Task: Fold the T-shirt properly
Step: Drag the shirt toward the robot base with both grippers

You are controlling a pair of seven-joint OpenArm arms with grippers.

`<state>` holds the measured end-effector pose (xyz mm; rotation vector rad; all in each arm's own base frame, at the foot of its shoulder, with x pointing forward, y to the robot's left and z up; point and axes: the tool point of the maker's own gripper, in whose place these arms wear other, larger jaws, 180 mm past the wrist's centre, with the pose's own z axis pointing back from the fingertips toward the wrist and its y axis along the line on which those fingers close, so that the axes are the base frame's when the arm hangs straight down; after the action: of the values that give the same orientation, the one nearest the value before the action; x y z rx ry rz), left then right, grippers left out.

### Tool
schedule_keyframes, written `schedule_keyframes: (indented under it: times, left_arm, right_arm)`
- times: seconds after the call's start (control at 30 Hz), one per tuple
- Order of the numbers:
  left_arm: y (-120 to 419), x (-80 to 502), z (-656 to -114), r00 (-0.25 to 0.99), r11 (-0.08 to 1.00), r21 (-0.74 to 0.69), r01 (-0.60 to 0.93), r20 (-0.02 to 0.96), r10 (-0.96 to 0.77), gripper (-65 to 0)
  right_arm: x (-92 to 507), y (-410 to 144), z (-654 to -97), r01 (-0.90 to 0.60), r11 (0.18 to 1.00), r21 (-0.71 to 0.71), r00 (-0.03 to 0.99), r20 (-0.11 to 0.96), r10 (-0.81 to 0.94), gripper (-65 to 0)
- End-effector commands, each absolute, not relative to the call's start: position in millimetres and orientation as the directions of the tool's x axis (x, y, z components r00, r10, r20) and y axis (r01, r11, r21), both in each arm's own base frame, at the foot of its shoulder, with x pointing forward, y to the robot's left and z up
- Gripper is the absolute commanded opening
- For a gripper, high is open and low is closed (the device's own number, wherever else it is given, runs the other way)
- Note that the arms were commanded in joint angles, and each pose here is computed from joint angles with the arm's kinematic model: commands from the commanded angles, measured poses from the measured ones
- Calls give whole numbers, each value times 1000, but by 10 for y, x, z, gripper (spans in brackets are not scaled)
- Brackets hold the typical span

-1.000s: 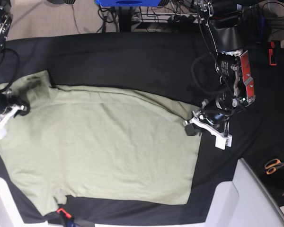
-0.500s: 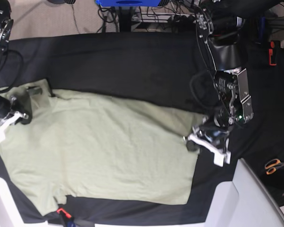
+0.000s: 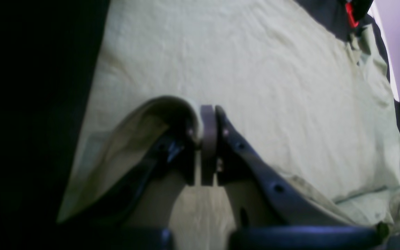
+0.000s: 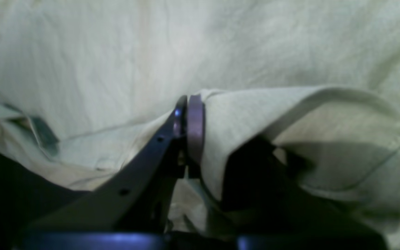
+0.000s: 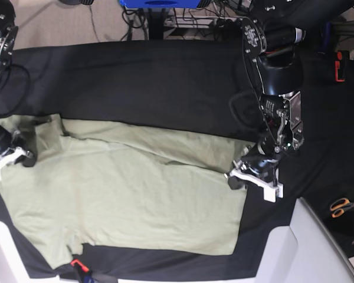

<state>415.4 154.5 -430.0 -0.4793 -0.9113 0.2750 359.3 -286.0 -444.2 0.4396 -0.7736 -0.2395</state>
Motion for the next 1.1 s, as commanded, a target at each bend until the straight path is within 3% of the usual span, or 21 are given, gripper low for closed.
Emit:
schedule_keyframes:
  times: [0.0,0.37,0.63,0.7,0.8,0.97,1.0,1.07]
  left_arm:
    - [1581,4332,-4075,530,857,-516,-1,726,438,-650]
    - [1628,4515,-3849,443,855,-519,13,769,460,-650]
    - [1631,4503,-3906,437,849,-528,1,764,475,-650]
    - [1643,4536,-3853,409,850,-526,6,777,478,-650]
    - [1694,4549,-3817,380,850,-527,0,786,487,-650]
    - [1851,4584,-3686,344,866,-501,4,814,469,-232]
    - [1908,4585,-3633,329,868,-496,6,821,467,-165]
    - [2035,4603,-3447,277,864,-503,13,832,480,-89]
  right_arm:
    - [3765,-3042,-4193,46,885,463,624,679,-387,-648]
    - [3791,-3028,-4178,69,865,497,586,682,-439,-648]
    - [3832,-3149,-4231,185,846,500,520,681,-516,-639]
    - [3824,-3188,-4253,214,841,497,516,673,-529,-603]
    - [3808,-3275,-4278,264,832,488,506,664,-550,-470]
    - [3766,-3547,-4160,313,807,500,392,706,-590,-182]
    - [3745,-3658,-4069,328,797,507,344,722,-601,-147]
    - [3658,-3832,-3918,349,788,508,275,748,-604,-132]
